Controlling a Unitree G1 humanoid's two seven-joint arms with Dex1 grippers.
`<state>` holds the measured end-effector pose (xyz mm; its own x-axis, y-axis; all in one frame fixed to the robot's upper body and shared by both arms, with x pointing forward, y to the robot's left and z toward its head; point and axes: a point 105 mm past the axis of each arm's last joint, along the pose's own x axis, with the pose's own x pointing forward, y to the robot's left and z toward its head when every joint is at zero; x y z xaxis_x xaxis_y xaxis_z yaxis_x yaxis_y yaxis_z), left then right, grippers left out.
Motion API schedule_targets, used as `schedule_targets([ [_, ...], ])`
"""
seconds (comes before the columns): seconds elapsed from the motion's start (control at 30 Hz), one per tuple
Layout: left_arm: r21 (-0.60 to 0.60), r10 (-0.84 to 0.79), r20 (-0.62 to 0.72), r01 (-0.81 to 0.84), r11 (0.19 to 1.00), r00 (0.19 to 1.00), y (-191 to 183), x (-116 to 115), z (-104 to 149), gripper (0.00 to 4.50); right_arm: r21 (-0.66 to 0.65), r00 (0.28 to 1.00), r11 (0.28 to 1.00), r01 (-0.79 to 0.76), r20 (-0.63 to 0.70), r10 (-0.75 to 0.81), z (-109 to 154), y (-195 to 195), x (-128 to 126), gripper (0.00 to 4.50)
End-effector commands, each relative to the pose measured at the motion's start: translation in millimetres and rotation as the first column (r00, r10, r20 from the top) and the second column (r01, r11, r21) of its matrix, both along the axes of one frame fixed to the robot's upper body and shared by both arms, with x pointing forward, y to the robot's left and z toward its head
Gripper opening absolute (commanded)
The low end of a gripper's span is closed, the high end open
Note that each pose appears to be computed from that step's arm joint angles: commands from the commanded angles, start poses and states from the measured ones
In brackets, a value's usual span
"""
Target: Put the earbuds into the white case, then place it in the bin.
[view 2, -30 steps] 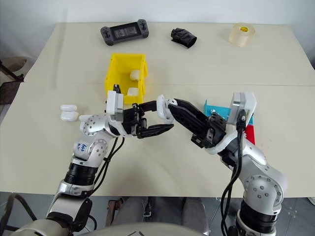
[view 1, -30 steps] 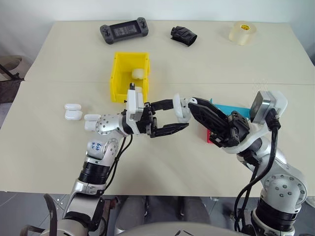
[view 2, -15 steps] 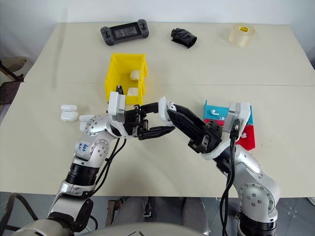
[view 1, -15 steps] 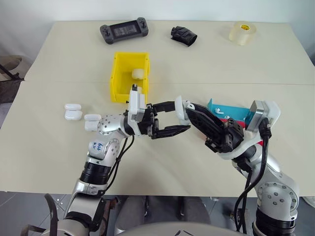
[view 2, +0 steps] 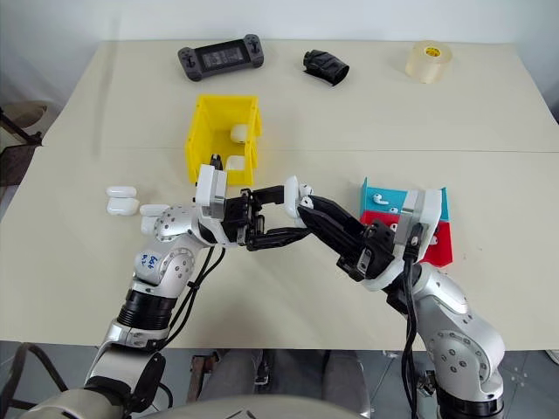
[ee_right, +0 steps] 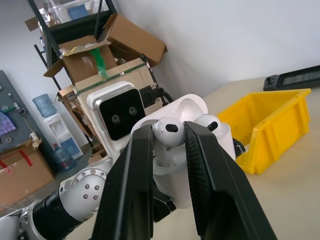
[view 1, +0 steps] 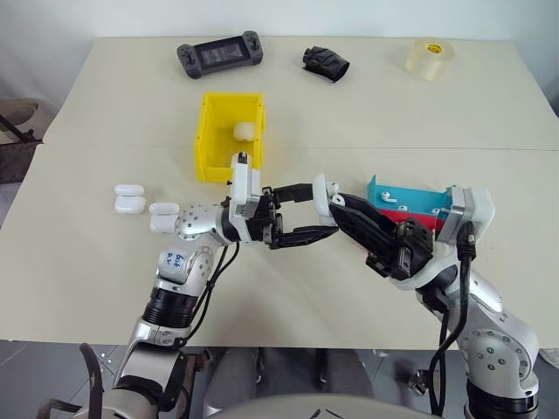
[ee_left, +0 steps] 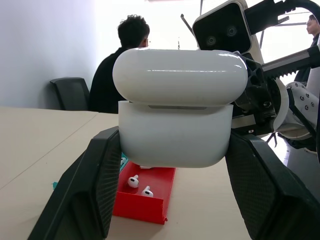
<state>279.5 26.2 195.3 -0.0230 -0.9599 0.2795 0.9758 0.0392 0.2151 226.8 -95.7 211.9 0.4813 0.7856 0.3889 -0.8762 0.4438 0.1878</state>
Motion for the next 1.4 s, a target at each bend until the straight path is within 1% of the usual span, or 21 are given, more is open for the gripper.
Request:
schedule_targets([
  [0.03, -0.061, -0.013, 0.079, 0.018, 0.998, 0.997, 1, -4, 23, 2.77, -0.014, 0.998, 0.999, 0.029, -0.054, -0.030, -9, -7, 4, 0.56],
  [0.07, -0.062, -0.013, 0.079, 0.018, 0.998, 0.997, 1, -4, 24, 2.77, -0.015, 0.998, 0.999, 0.035, -0.054, -0.036, -9, -9, 5, 0.56],
  [0.13, -0.061, -0.012, 0.081, 0.017, 0.998, 0.997, 1, -4, 23, 2.77, -0.003, 0.997, 1.000, -0.001, -0.072, 0.001, -9, -8, 2, 1.26],
  [0.23, -0.061, -0.012, 0.082, 0.017, 0.998, 0.997, 1, -4, 23, 2.77, -0.034, 0.998, 0.999, 0.034, -0.047, -0.036, -9, -11, 5, 2.18],
  [0.33, -0.035, -0.010, 0.084, 0.013, 0.999, 0.996, 3, -4, 21, 2.77, -0.094, 1.000, 0.996, 0.008, 0.000, -0.008, -6, -12, -1, 3.19],
  [0.37, -0.007, -0.002, 0.087, 0.003, 1.000, 0.996, 5, -3, 18, 2.77, -0.109, 1.000, 0.994, 0.015, 0.010, -0.014, -4, -16, -2, 3.48],
  [0.43, 0.022, -0.004, 0.080, 0.002, 1.000, 0.997, 10, -4, 14, 2.77, -0.136, 0.999, 0.990, 0.038, 0.005, -0.037, -5, -27, -2, 3.48],
  [0.5, 0.098, 0.019, 0.086, -0.028, 0.995, 0.996, 14, -1, 5, 2.77, -0.166, 0.997, 0.983, 0.076, 0.007, -0.076, -6, -40, 0, 3.48],
  [0.57, 0.269, 0.052, 0.159, -0.093, 0.959, 0.986, 19, 4, -13, 2.77, -0.243, 0.994, 0.964, 0.113, 0.020, -0.111, -10, -54, 0, 3.48],
  [0.6, 0.351, 0.053, 0.198, -0.121, 0.929, 0.979, 21, 6, -21, 2.77, -0.277, 0.993, 0.954, 0.117, 0.026, -0.115, -11, -58, 0, 3.30],
  [0.67, 0.453, 0.066, 0.290, -0.198, 0.869, 0.955, 24, 13, -28, 2.77, -0.345, 0.994, 0.932, 0.109, 0.041, -0.101, -13, -59, 0, 2.87],
  [0.83, 0.585, 0.044, 0.352, -0.256, 0.770, 0.935, 18, 22, -37, 2.77, -0.481, 0.994, 0.875, 0.058, 0.108, -0.007, -17, -29, 7, 1.11],
  [0.87, 0.595, 0.034, 0.352, -0.252, 0.763, 0.935, 15, 21, -37, 2.77, -0.495, 0.993, 0.868, 0.040, 0.115, 0.019, -18, -21, 7, 0.83],
  [0.93, 0.591, 0.037, 0.343, -0.246, 0.768, 0.939, 9, 20, -36, 2.77, -0.490, 0.993, 0.872, 0.022, 0.115, 0.039, -17, -10, 9, 0.06],
  [1.07, 0.601, 0.024, 0.327, -0.227, 0.766, 0.945, 3, 16, -37, 2.77, -0.491, 0.991, 0.869, -0.055, 0.080, 0.108, -22, 9, 9, 0.03],
  [1.17, 0.588, 0.019, 0.326, -0.219, 0.779, 0.945, 1, 14, -36, 2.77, -0.509, 0.994, 0.859, -0.055, 0.056, 0.097, -28, 13, 15, 0.03],
  [1.33, 0.555, 0.037, 0.334, -0.228, 0.800, 0.942, 3, 14, -30, 2.77, -0.525, 0.997, 0.850, -0.040, 0.039, 0.071, -37, 8, 23, 0.03],
  [1.4, 0.519, 0.049, 0.333, -0.226, 0.825, 0.942, 5, 13, -24, 2.77, -0.535, 0.999, 0.844, -0.024, 0.027, 0.045, -42, -4, 27, 0.03],
])
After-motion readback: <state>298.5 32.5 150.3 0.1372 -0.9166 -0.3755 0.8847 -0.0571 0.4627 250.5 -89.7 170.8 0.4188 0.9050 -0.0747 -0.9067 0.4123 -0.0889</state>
